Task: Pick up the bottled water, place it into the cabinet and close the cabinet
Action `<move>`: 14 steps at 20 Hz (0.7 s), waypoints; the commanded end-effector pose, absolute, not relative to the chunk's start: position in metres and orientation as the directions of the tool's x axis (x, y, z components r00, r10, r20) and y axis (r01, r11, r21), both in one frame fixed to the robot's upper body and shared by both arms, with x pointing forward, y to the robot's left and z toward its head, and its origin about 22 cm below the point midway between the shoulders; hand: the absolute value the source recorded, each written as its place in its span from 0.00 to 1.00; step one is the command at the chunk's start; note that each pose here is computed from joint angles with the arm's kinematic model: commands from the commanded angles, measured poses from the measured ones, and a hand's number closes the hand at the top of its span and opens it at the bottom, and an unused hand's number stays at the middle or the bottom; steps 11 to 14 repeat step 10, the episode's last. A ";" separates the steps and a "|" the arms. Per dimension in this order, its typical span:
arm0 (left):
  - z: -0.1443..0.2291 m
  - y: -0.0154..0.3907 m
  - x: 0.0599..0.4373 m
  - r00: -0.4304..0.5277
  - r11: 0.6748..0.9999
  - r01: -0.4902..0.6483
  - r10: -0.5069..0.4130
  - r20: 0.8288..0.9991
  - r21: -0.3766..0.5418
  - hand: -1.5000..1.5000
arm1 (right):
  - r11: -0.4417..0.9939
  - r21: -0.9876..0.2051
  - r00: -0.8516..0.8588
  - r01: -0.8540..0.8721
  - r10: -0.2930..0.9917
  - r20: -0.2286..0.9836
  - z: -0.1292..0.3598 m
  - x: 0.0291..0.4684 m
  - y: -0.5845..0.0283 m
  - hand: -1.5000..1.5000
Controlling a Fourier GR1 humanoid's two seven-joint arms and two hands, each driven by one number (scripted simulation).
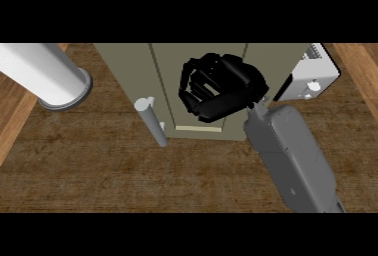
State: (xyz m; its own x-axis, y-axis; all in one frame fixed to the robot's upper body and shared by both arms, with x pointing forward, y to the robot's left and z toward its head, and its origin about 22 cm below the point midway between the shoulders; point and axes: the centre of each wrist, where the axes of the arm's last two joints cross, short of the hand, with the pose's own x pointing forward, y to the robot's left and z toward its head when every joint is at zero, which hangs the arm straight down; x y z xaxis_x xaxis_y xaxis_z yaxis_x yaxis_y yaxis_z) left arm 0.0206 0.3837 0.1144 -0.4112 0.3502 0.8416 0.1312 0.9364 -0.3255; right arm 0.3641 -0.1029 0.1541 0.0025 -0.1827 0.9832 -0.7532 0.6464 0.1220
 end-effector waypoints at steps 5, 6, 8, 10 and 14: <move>0.124 0.379 0.021 -0.377 0.930 0.163 0.367 0.850 -0.329 0.00 | 0.630 0.174 0.044 -0.757 -0.217 0.975 0.172 0.389 -0.069 1.00; 0.116 0.385 0.023 -0.402 0.931 0.140 0.365 0.840 -0.338 0.00 | 0.608 0.181 0.058 -0.773 -0.217 0.975 0.172 0.388 -0.074 1.00; 0.120 0.395 0.028 -0.398 0.937 0.146 0.349 0.848 -0.317 0.00 | 0.618 0.177 0.054 -0.766 -0.211 0.976 0.167 0.384 -0.065 1.00; 0.117 0.377 0.028 -0.389 0.931 0.157 0.365 0.846 -0.329 0.00 | 0.609 0.172 0.058 -0.774 -0.202 0.978 0.174 0.388 -0.064 1.00; 0.117 0.377 0.028 -0.389 0.931 0.157 0.365 0.846 -0.329 0.00 | 0.609 0.172 0.058 -0.774 -0.202 0.978 0.174 0.388 -0.064 1.00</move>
